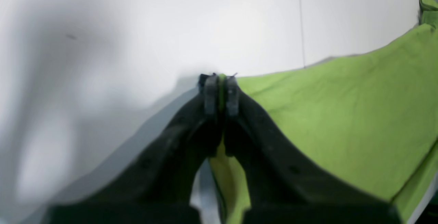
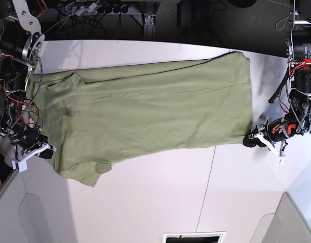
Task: Layout the t-shirt on the table in an organized manner, then fold the t-shirt properly
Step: 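Grasp the folded edge with both grippers and fold it lengthwise again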
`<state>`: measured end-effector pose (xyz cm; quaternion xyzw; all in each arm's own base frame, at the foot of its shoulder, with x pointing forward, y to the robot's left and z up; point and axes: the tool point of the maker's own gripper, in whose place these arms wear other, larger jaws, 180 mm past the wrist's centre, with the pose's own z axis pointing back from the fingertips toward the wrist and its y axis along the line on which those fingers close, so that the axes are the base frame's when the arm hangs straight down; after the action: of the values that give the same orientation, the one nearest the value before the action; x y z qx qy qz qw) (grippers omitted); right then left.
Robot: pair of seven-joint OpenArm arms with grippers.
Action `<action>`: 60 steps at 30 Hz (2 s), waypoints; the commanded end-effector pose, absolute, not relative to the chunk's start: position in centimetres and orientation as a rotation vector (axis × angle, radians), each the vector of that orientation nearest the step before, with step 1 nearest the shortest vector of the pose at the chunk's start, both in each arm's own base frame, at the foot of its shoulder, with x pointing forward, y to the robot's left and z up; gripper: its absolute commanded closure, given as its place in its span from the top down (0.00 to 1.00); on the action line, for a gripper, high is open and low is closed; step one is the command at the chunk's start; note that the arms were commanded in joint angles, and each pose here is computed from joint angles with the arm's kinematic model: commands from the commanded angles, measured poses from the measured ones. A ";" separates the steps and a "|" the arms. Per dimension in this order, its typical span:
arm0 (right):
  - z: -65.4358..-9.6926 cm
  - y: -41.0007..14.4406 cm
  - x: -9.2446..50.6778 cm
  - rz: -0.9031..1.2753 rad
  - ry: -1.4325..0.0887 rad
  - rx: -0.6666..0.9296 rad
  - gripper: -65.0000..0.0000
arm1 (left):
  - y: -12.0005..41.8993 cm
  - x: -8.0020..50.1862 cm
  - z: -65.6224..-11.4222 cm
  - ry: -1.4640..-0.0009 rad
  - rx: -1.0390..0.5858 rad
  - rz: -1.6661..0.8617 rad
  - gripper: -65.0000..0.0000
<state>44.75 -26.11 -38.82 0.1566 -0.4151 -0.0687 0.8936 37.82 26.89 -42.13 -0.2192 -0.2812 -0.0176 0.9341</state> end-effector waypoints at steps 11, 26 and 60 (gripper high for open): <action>-34.3 -29.4 42.8 -0.052 -0.933 0.291 0.00 | 26.9 34.3 -37.3 -0.433 -0.607 -0.103 0.00; -34.3 -31.0 34.8 0.076 -0.893 0.190 0.00 | 25.7 26.8 -39.2 -0.291 -0.609 -0.223 0.00; -38.9 -20.0 42.8 0.221 -0.810 0.264 0.17 | 25.8 26.8 -39.2 -0.290 -0.605 -0.223 0.03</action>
<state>41.49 -19.75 -40.85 0.1285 -0.3672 0.0994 0.9158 25.68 24.98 -40.57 -0.3028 -0.1210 -0.1025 0.9398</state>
